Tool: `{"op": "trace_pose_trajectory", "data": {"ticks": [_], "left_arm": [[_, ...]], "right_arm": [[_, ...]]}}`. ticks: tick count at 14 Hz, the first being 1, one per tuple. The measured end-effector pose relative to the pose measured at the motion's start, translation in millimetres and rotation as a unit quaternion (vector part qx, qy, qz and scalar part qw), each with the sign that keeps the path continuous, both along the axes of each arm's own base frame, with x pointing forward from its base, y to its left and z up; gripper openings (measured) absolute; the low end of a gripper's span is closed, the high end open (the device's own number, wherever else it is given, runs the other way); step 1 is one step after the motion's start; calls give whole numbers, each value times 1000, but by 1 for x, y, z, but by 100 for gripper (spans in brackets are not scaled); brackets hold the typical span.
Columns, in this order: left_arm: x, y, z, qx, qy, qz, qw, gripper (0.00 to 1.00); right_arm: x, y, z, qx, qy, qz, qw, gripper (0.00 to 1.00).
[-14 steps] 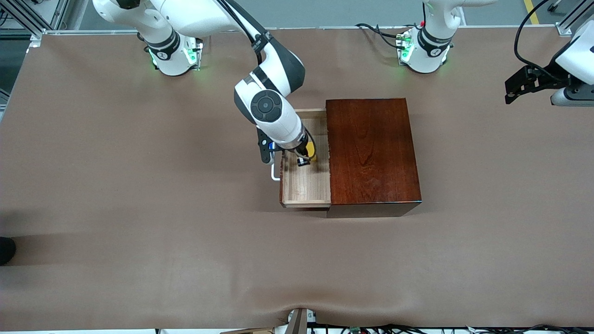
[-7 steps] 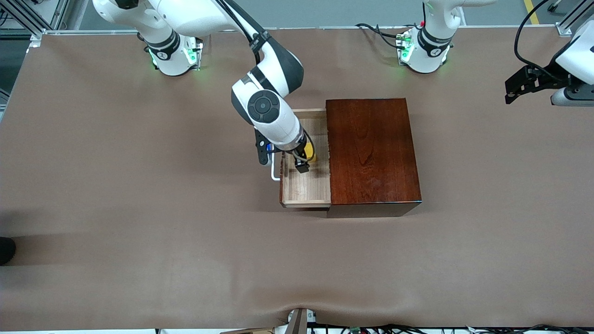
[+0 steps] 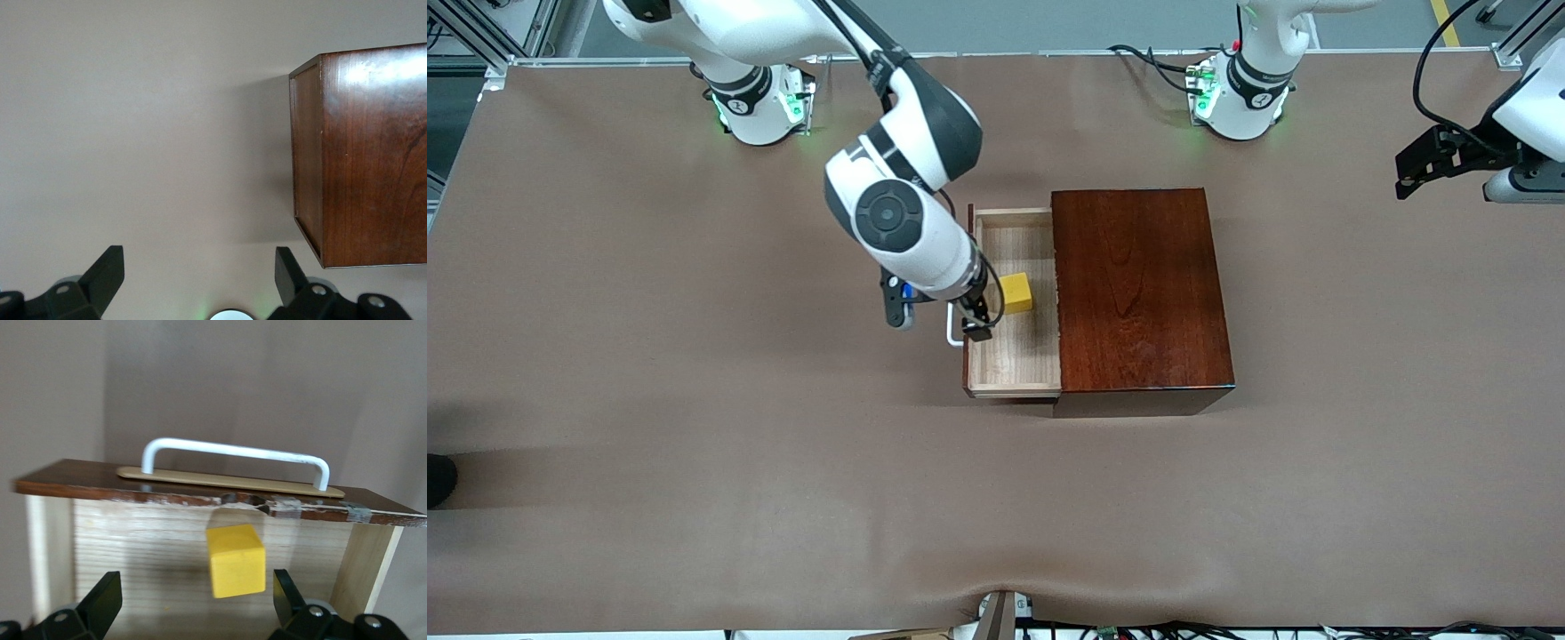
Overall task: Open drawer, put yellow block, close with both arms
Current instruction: 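Withdraw the right gripper from the drawer back to its side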
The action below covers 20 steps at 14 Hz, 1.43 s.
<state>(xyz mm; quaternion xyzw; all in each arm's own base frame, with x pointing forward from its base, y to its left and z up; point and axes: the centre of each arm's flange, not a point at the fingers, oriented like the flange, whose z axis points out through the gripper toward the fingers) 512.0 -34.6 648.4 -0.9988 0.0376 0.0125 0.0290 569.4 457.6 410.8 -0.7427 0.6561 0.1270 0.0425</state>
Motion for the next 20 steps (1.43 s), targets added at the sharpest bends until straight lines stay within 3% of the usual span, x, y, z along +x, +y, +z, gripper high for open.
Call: {"op": "trace_pose_trajectory", "data": {"ticks": [6,12,16,20], "left_arm": [[0,3,1,0,-1,2,1000,100],[0,3,5,0,-4,2,1000,100],[-1,1,7,0,-6,0,1000,100],[-1,-2,7,-1,-6,-3,1000,100]], "right_arm": [[28,-67,54,9,-10,39,999,100],[39,-111,85,6,-28,88,996,100],[39,-146,111,-18,-46,172,984,100],[47,-203,132,-9,-47,237,970,100]]}}
